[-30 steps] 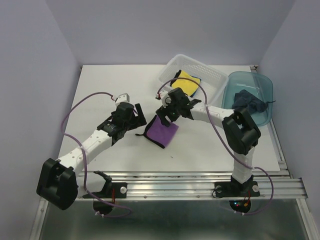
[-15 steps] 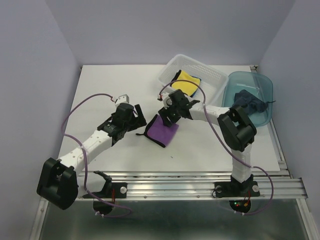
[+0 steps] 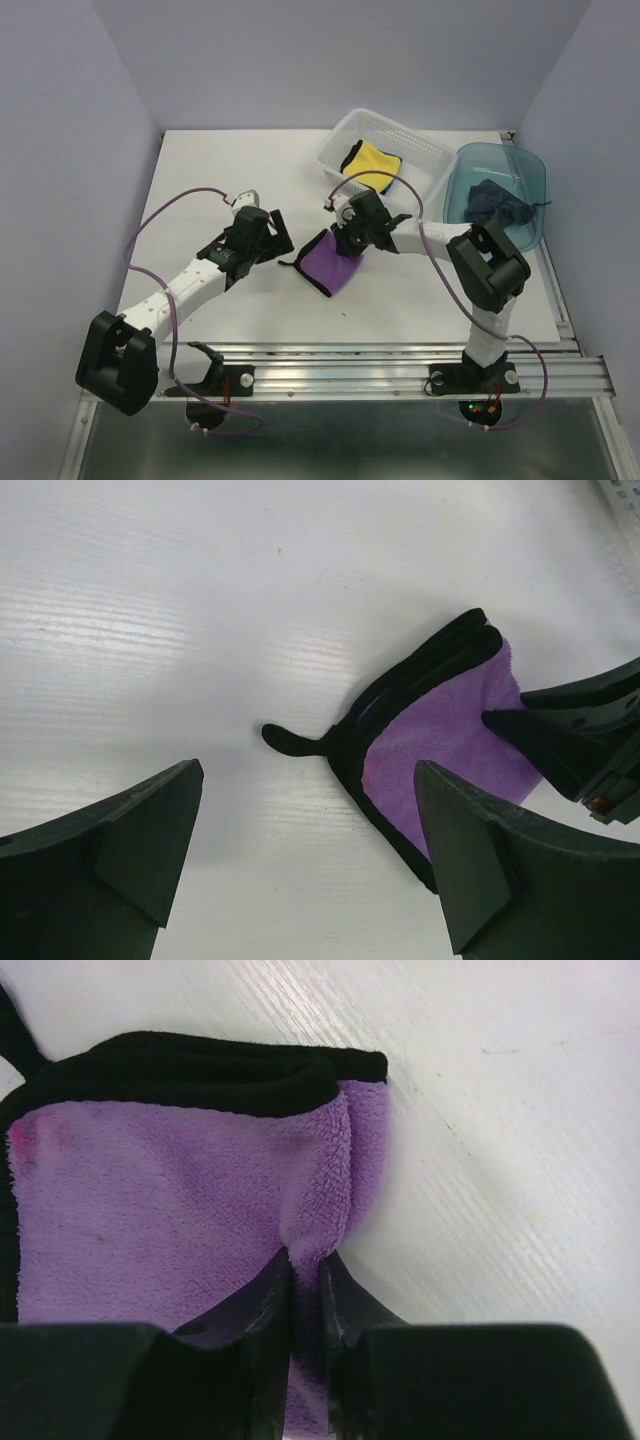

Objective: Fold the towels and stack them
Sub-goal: Neatly place the folded towel into the bin

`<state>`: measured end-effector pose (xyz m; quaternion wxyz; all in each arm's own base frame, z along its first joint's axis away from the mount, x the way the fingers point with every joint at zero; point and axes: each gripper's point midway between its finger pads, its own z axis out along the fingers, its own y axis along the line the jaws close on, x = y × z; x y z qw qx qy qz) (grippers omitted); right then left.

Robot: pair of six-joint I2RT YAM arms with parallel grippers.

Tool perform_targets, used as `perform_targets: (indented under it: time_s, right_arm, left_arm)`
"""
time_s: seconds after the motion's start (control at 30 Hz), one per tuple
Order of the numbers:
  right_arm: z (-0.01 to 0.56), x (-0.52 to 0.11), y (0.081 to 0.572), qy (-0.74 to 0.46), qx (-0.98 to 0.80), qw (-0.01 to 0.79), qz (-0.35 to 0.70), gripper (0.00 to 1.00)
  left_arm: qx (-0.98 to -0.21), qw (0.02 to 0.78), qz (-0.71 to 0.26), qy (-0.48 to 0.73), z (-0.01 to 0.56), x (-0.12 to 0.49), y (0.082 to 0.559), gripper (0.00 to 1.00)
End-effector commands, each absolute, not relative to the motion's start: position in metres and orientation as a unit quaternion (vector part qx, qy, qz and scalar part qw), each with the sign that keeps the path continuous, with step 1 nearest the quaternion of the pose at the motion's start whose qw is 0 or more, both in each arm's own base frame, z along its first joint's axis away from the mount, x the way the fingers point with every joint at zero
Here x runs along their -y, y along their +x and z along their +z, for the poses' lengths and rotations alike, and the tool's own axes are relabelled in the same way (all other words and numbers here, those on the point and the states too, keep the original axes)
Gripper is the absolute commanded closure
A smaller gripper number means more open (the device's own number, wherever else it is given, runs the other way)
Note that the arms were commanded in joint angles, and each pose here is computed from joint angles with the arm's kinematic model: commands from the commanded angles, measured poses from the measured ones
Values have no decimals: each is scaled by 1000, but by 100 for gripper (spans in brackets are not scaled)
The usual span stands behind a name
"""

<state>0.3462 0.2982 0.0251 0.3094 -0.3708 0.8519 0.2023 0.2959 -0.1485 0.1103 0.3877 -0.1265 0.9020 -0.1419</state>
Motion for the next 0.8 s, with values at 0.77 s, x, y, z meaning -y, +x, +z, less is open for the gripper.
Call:
perform_targets:
  time_s: [0.77]
  right_arm:
    - [205, -291, 440, -498, -680, 539, -8, 99]
  left_arm:
    - [-890, 417, -86, -163, 127, 110, 322, 1]
